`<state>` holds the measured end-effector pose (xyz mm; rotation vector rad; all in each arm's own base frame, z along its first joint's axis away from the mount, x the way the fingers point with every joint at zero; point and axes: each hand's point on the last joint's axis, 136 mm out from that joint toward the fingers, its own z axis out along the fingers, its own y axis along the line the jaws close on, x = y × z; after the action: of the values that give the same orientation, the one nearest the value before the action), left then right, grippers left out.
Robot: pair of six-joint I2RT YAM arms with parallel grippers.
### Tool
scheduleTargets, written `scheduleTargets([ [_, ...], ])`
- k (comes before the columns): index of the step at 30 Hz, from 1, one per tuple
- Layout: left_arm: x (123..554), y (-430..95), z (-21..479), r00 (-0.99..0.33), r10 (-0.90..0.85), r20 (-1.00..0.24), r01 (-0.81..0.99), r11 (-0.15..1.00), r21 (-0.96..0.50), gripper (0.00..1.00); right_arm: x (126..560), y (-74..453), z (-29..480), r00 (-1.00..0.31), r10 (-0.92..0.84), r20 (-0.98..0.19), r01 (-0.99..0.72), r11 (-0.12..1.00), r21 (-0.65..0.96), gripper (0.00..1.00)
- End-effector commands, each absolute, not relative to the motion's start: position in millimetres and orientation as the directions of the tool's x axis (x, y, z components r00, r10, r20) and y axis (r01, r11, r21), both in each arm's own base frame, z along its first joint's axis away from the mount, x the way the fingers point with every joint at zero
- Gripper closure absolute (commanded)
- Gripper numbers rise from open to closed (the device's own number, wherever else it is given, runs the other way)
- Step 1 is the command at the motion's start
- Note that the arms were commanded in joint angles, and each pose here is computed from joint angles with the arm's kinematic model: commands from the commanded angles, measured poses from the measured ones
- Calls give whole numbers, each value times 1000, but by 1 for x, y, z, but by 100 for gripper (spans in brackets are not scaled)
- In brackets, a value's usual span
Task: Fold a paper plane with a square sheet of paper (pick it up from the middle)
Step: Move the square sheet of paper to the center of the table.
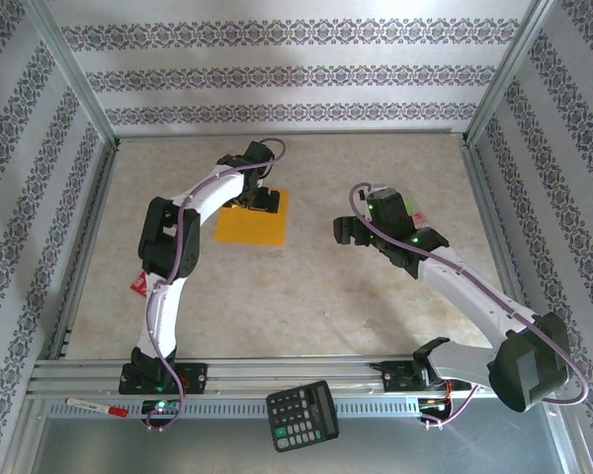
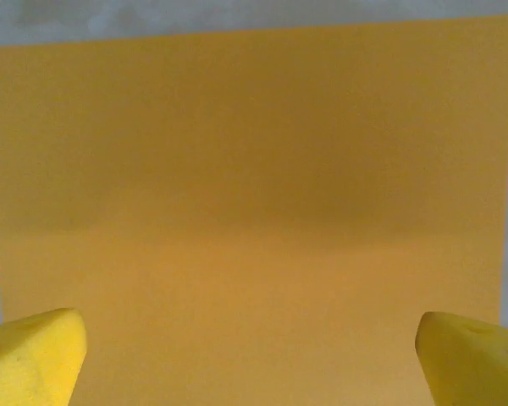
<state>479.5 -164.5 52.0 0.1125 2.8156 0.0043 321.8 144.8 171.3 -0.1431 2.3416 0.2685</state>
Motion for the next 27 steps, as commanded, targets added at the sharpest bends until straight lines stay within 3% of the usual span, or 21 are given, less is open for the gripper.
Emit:
scheduleTargets([
  [1,471,-156,43,-967,124,-221,111,991,68,0,316,137,164,-712,-17,-702,-175,973,154,2],
  [9,450,-161,24,-979,118,-166,109,992,65,0,311,129,157,-731,15,-682,-157,969,190,2],
  [19,368,-157,36,-983,96,-155,87,994,64,0,310,133,148,-761,15,-649,-163,963,213,2],
  [27,363,-150,49,-981,129,-142,117,989,92,0,313,140,140,-780,0,-626,-179,958,223,2],
])
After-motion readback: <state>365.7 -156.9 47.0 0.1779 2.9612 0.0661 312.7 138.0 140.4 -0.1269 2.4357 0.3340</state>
